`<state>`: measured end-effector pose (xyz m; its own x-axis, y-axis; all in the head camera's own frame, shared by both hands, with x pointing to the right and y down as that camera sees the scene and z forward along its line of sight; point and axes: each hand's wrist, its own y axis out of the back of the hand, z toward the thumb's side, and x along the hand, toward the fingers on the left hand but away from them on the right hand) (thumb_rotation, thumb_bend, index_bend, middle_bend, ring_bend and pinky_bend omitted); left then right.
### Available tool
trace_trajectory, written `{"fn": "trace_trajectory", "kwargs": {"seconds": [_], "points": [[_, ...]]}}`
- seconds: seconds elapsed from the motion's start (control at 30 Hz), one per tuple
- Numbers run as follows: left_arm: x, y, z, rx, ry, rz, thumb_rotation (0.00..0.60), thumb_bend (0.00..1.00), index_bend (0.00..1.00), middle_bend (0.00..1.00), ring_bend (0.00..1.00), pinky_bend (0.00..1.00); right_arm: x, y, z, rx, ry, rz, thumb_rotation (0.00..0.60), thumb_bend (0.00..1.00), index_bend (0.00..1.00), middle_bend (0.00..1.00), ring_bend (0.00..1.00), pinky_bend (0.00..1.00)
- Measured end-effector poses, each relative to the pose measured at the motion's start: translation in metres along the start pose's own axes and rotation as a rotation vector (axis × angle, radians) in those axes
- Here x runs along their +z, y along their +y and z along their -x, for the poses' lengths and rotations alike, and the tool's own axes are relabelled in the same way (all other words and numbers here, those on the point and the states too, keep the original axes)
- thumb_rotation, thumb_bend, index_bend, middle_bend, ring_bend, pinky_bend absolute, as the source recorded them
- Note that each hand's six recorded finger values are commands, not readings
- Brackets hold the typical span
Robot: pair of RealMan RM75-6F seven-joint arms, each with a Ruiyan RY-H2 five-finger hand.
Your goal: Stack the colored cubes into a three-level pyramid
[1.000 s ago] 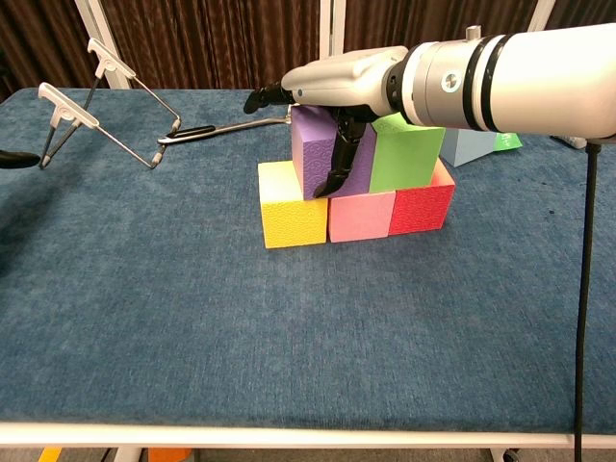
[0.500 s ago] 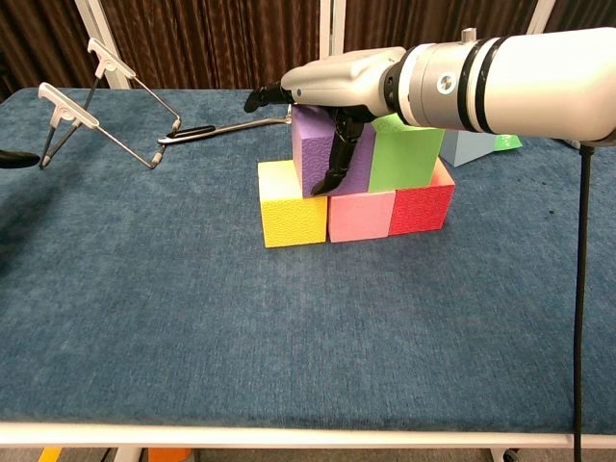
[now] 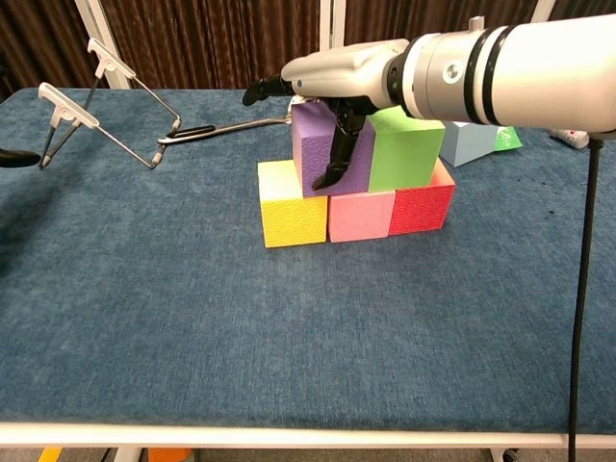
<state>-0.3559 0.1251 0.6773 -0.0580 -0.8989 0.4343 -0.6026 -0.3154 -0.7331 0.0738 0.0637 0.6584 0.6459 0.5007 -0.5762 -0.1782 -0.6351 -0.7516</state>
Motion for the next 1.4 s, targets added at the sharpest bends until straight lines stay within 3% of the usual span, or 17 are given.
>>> {"fn": "trace_trajectory", "kwargs": {"seconds": [0.27,0.47,0.63,0.77,0.87,1.1,1.4], "points": [[0.003,0.001,0.0,-0.006,-0.006,0.004,0.6,0.0,0.01,0.06,0.0,0.07,0.011,0.019,-0.014,-0.009,0.049,0.098,0.6,0.02,0.0,0.0,0.0,0.0],[-0.001,0.008,0.001,0.006,-0.002,-0.002,0.6,0.0,0.01,0.06,0.0,0.07,0.004,0.06,-0.03,-0.082,0.054,0.196,0.6,0.02,0.0,0.0,0.0,0.0],[-0.006,0.017,0.001,0.019,0.007,0.002,0.6,0.0,0.01,0.06,0.0,0.07,-0.029,0.103,-0.049,-0.148,-0.022,0.199,0.6,0.02,0.0,0.0,0.0,0.0],[-0.008,0.02,0.0,0.022,0.009,0.005,0.6,0.0,0.01,0.06,0.0,0.07,-0.062,0.121,-0.061,-0.162,-0.12,0.184,0.6,0.02,0.0,0.0,0.0,0.0],[-0.008,0.021,-0.001,0.022,0.004,0.0,0.6,0.0,0.01,0.06,0.0,0.07,-0.081,0.114,-0.063,-0.133,-0.183,0.116,0.6,0.02,0.0,0.0,0.0,0.0],[-0.011,0.018,0.0,0.006,-0.004,-0.035,0.6,0.0,0.01,0.06,0.0,0.07,-0.133,0.069,-0.053,0.005,-0.332,-0.111,0.6,0.02,0.0,0.0,0.0,0.0],[-0.014,0.024,0.0,0.013,-0.038,-0.059,0.6,0.0,0.01,0.06,0.0,0.07,-0.174,0.034,-0.025,0.11,-0.404,-0.325,0.6,0.03,0.0,0.0,0.0,0.0]]}}
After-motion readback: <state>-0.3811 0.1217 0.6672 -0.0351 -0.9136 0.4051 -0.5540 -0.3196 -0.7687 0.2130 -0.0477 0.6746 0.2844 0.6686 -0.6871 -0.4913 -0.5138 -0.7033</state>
